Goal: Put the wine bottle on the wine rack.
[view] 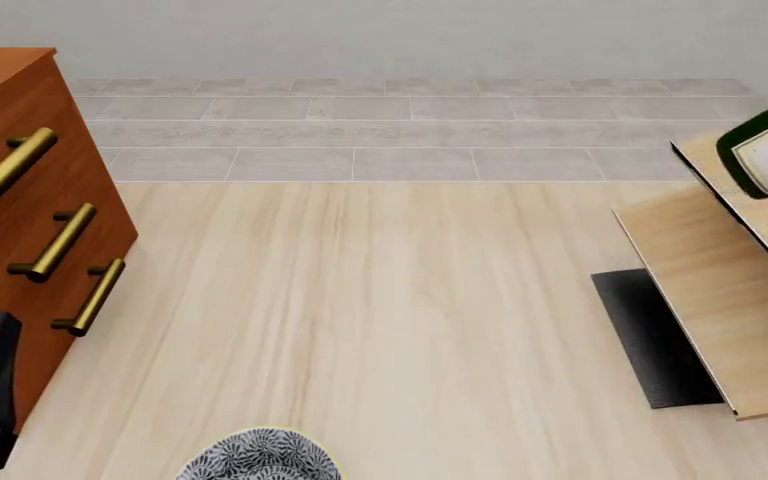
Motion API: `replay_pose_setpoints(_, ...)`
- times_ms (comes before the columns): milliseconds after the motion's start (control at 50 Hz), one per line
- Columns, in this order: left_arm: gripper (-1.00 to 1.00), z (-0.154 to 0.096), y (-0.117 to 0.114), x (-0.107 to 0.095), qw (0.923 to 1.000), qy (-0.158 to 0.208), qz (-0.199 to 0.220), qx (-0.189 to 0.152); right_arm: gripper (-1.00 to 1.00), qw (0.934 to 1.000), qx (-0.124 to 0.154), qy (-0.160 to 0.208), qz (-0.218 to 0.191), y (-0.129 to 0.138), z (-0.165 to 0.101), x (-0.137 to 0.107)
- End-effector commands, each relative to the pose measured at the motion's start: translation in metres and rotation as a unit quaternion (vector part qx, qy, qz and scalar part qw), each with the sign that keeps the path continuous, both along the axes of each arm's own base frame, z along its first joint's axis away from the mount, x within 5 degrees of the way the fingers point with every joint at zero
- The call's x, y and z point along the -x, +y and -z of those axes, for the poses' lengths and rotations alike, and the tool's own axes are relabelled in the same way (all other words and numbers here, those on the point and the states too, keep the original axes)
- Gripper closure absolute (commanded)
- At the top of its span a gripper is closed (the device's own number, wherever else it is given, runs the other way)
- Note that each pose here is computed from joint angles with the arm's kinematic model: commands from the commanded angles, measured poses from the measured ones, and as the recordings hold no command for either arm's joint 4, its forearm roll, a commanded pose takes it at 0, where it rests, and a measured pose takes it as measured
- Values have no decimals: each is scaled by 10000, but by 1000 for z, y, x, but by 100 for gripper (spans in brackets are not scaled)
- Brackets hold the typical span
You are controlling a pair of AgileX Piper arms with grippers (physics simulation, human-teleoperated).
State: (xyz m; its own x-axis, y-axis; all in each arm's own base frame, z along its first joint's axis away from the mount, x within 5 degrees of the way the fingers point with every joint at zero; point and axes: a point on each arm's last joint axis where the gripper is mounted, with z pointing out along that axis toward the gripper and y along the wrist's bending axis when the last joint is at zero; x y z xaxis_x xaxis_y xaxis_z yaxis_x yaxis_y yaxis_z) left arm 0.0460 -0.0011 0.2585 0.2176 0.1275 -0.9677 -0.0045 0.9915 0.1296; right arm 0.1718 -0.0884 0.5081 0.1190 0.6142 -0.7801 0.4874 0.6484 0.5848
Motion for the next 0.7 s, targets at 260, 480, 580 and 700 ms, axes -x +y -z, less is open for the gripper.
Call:
replay_pose_setpoints(260,-100,1,0,0,10000,23,35,9,100,9990,83,55,443,-18,4,7)
replay_pose_setpoints(480,-100,0,0,0,10000,25,42,4,100,9986,73,167,495,-22,15,5)
replay_pose_setpoints(580,-100,0,0,0,10000,19,35,1,100,9984,44,238,510,-25,24,3)
replay_pose_setpoints(700,-100,2,0,0,10000,25,42,-5,100,9981,33,314,527,-27,33,1)
